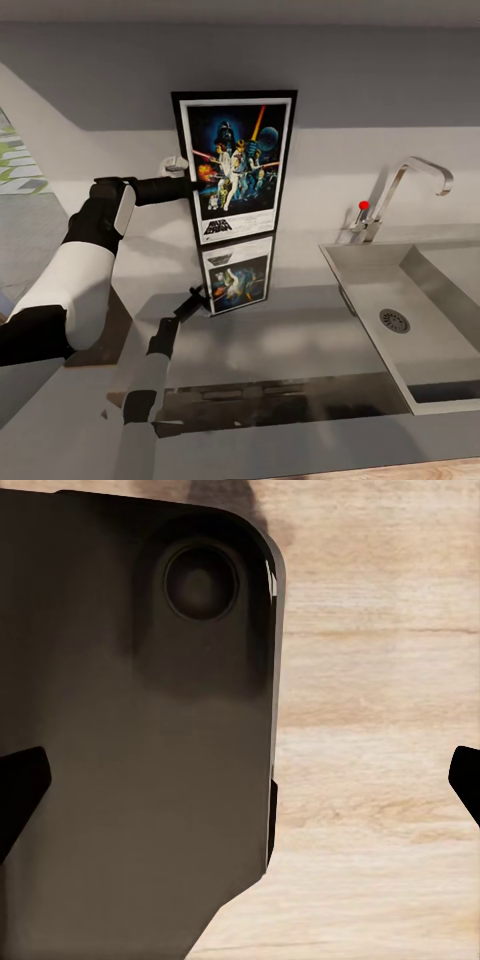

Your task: Pick up the poster from the kitchen countertop and hang it on one of the wall nails in the kitchen.

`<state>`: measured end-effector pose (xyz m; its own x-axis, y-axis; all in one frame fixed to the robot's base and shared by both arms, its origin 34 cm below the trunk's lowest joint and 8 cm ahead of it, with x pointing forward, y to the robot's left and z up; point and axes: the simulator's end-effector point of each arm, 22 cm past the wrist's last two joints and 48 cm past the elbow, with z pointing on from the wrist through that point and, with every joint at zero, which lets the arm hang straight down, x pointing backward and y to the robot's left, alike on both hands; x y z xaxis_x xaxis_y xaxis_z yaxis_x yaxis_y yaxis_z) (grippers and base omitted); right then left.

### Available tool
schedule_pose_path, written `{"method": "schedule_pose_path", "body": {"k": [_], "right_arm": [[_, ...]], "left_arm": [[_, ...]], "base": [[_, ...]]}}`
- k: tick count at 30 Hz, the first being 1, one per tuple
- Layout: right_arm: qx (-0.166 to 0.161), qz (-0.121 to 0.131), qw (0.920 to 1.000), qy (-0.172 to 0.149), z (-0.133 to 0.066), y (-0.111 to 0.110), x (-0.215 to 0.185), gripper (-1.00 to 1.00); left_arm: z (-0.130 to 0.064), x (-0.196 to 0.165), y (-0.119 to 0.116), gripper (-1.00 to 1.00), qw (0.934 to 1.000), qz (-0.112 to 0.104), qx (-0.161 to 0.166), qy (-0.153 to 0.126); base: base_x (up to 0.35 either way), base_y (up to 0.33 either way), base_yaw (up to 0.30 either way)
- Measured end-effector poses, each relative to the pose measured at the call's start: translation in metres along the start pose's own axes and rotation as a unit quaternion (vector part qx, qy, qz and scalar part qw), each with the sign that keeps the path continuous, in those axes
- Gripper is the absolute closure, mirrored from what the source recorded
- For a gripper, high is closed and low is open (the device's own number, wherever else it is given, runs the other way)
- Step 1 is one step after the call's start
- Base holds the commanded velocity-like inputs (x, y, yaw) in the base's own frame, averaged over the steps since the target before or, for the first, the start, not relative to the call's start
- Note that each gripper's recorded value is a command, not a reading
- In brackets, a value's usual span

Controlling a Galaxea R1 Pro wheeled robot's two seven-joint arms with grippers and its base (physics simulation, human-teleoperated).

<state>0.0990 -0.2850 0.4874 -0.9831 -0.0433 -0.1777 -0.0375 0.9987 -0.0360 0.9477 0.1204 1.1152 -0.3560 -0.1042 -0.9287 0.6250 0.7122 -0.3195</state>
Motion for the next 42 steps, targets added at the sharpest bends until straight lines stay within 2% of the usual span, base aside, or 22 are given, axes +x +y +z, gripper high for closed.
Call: {"method": "schedule_pose_path", "body": {"k": [4, 9, 15, 35, 42], "right_arm": [[0.000, 0.000, 1.0000, 0.000, 0.000, 0.000, 0.000, -1.00], [0.000, 0.000, 1.0000, 0.000, 0.000, 0.000, 0.000, -1.00], [0.000, 0.000, 1.0000, 0.000, 0.000, 0.000, 0.000, -1.00], [0.000, 0.000, 1.0000, 0.000, 0.000, 0.000, 0.000, -1.00], [0.000, 0.000, 1.0000, 0.000, 0.000, 0.000, 0.000, -1.00]], "left_arm": [[-0.002, -0.005, -0.003, 1.00, 1.0000, 0.003, 0.003, -0.005], [-0.005, -0.016, -0.006, 1.00, 0.9997, 0.019, 0.001, -0.016], [-0.006, -0.018, -0.007, 1.00, 0.9996, 0.021, 0.002, -0.018], [0.001, -0.017, -0.017, 1.00, 0.9995, 0.023, 0.010, -0.018], [-0.001, -0.025, -0.020, 1.00, 0.9991, 0.031, 0.011, -0.026]], "base": [[0.000, 0.000, 0.000], [0.000, 0.000, 0.000], [0.000, 0.000, 0.000], [-0.335, 0.000, 0.000], [-0.340, 0.000, 0.000]]}}
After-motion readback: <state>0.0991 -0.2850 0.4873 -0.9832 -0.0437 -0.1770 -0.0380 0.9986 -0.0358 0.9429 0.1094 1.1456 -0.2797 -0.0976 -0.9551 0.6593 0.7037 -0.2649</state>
